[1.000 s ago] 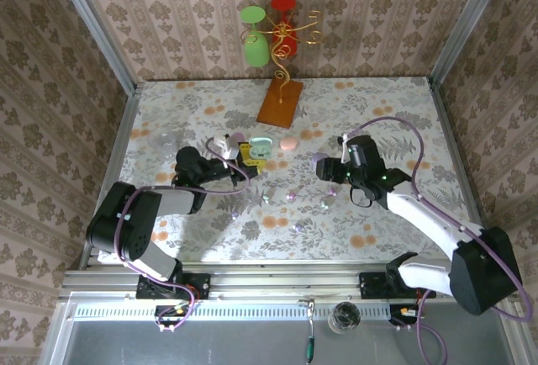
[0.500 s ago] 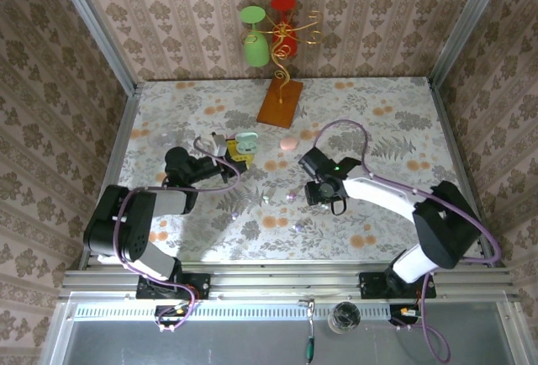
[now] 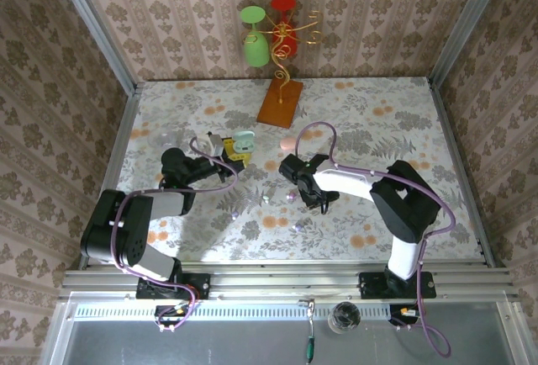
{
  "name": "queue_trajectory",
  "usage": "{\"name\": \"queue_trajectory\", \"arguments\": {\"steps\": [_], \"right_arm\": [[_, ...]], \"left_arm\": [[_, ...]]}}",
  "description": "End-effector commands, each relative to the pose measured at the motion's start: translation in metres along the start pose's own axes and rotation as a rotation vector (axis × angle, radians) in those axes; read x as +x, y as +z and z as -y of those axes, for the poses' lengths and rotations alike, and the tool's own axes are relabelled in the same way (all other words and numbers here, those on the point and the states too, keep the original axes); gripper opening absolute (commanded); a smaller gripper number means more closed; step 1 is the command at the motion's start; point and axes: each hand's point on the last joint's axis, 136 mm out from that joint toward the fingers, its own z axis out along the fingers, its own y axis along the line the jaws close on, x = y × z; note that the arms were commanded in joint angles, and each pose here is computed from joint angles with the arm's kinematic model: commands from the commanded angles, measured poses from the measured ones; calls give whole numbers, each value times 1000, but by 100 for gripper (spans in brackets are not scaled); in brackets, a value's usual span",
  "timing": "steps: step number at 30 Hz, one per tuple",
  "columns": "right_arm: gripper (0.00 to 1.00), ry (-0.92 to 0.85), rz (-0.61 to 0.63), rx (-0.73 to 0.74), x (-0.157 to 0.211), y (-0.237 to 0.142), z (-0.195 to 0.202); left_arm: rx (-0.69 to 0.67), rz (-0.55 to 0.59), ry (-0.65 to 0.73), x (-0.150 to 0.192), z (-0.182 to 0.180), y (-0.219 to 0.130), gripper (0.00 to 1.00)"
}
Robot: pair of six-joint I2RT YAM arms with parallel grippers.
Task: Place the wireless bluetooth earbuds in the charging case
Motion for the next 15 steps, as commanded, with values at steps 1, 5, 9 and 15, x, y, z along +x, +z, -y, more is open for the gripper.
{"name": "queue_trajectory", "arguments": {"steps": [1,5,9,15], "right_arm": [[44,-17,-32,58,5,3,5],[42,-20,-54,42,11,5,3],[38,-23,-71,66,17,4,9],[31,-21,-69,78,17,1,14]], "left_arm": [[7,16,45,-6,4,-3,42],[9,15,44,-6,4,-3,42],[17,16,44,-7,6,-3,42],[18,15,40,-6,6,-4,42]]}}
